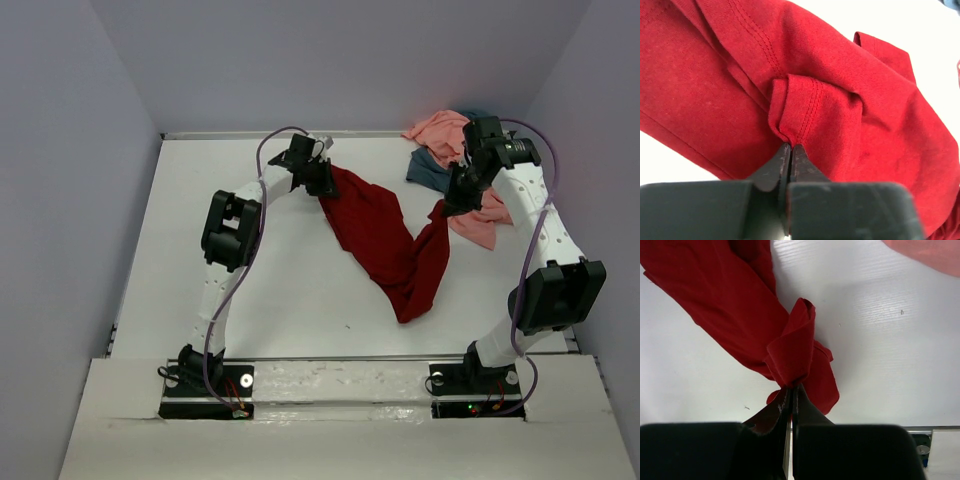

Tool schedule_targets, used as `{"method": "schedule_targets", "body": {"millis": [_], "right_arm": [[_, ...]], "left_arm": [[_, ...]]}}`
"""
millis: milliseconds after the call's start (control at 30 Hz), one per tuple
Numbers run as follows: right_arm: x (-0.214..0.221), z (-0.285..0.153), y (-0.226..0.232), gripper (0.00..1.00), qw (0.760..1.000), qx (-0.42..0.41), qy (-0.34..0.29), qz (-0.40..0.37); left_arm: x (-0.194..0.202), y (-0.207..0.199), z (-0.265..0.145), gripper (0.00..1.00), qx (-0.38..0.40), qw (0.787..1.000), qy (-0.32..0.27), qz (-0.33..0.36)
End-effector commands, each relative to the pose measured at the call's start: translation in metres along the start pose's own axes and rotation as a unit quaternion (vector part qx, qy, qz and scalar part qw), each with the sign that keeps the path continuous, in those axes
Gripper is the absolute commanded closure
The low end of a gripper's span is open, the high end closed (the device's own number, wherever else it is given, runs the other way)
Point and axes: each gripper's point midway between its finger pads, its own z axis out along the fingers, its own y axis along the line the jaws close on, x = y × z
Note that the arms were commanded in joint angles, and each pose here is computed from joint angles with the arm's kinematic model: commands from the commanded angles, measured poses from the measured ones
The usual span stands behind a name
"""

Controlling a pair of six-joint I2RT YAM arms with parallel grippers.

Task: Fold and stack the t-shirts
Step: Flatten out the tshirt

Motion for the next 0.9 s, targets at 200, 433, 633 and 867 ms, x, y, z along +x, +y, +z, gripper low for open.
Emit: {"method": "schedule_targets", "body": {"millis": [200, 433, 633, 867], "right_arm": [[-0.021, -0.006, -0.004, 1.00, 0.999, 0.003, -0.038, 0.004], [-0.049, -0.010, -0.021, 1.00, 0.997, 0.029, -0.073, 0.014], [-0.088, -0.007, -0.020, 1.00, 0.993, 0.021, -0.112, 0.036], [-0.138, -0.009, 0.029, 1.00, 0.985, -0.082, -0.142, 0.045]], "left_arm": [[-0.054, -0.022, -0.040, 1.00, -0.009, 0.998, -0.066, 0.023], [-0.131, -0.017, -0.141, 1.00, -0.026, 0.982, -0.187, -0.004], [-0.163, -0.028, -0.211, 1.00, -0.041, 0.967, -0.251, 0.008], [-0.174, -0.039, -0.271, 1.00, -0.061, 0.953, -0.297, 0.002]]}}
